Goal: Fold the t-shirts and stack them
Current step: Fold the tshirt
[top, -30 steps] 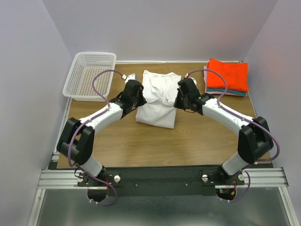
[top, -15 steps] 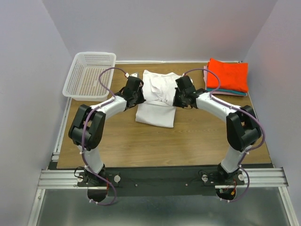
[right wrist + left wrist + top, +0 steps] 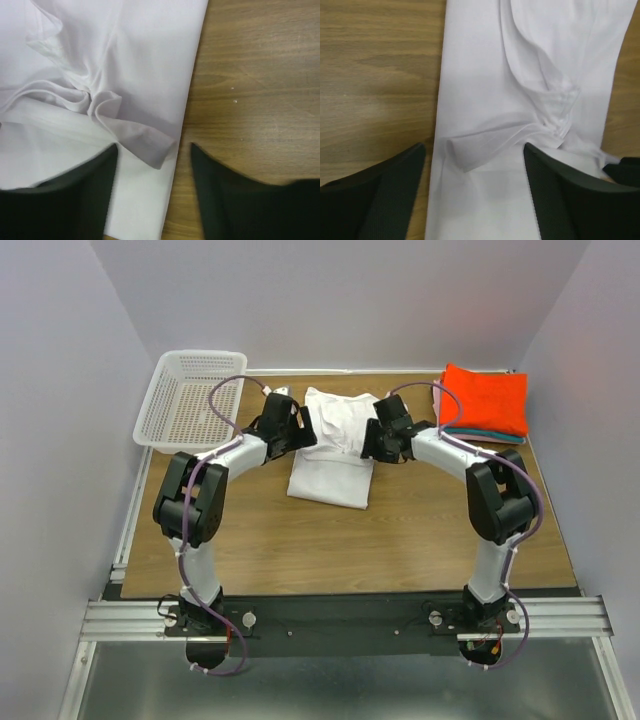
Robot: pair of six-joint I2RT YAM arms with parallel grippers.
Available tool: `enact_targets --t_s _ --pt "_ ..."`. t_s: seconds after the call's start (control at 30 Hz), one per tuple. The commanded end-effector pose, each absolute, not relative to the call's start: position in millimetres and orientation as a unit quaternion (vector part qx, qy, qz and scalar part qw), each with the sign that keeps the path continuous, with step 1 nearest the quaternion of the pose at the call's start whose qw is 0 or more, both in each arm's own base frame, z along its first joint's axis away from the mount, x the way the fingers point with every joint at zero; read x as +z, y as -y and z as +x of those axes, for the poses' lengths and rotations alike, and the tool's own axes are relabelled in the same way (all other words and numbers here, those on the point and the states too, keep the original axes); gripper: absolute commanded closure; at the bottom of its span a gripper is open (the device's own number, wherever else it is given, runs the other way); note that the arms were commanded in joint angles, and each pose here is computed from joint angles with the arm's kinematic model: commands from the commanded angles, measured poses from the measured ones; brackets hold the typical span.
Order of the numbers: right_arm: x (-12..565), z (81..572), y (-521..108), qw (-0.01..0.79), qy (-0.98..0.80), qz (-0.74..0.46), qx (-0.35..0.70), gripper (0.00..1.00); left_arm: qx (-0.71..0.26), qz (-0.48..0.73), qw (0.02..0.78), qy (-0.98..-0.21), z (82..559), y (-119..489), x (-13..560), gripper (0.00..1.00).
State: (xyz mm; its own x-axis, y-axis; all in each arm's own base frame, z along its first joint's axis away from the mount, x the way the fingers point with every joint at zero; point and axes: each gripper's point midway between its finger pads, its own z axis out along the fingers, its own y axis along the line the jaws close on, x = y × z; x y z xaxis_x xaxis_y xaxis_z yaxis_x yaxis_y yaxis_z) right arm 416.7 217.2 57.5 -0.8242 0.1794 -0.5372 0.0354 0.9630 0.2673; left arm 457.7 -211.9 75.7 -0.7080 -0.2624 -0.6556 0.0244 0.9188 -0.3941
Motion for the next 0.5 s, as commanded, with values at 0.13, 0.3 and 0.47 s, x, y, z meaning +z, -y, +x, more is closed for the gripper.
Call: enact_targets --t_s 0.13,0.3,0.47 --pt "117 422 -222 0.343 -0.924 0.039 0.166 0.07 -0.227 -0.05 0.434 -0.87 470 212 144 0.02" --pt "129 381 -249 0.32 -0.913 -0.022 0.253 0.0 -0.256 -0.055 0.437 -0.86 427 209 156 0.02" --pt "121 361 -282 0.287 -0.9 -0.071 0.321 0.0 -0.348 -0.025 0.424 -0.836 385 238 151 0.02"
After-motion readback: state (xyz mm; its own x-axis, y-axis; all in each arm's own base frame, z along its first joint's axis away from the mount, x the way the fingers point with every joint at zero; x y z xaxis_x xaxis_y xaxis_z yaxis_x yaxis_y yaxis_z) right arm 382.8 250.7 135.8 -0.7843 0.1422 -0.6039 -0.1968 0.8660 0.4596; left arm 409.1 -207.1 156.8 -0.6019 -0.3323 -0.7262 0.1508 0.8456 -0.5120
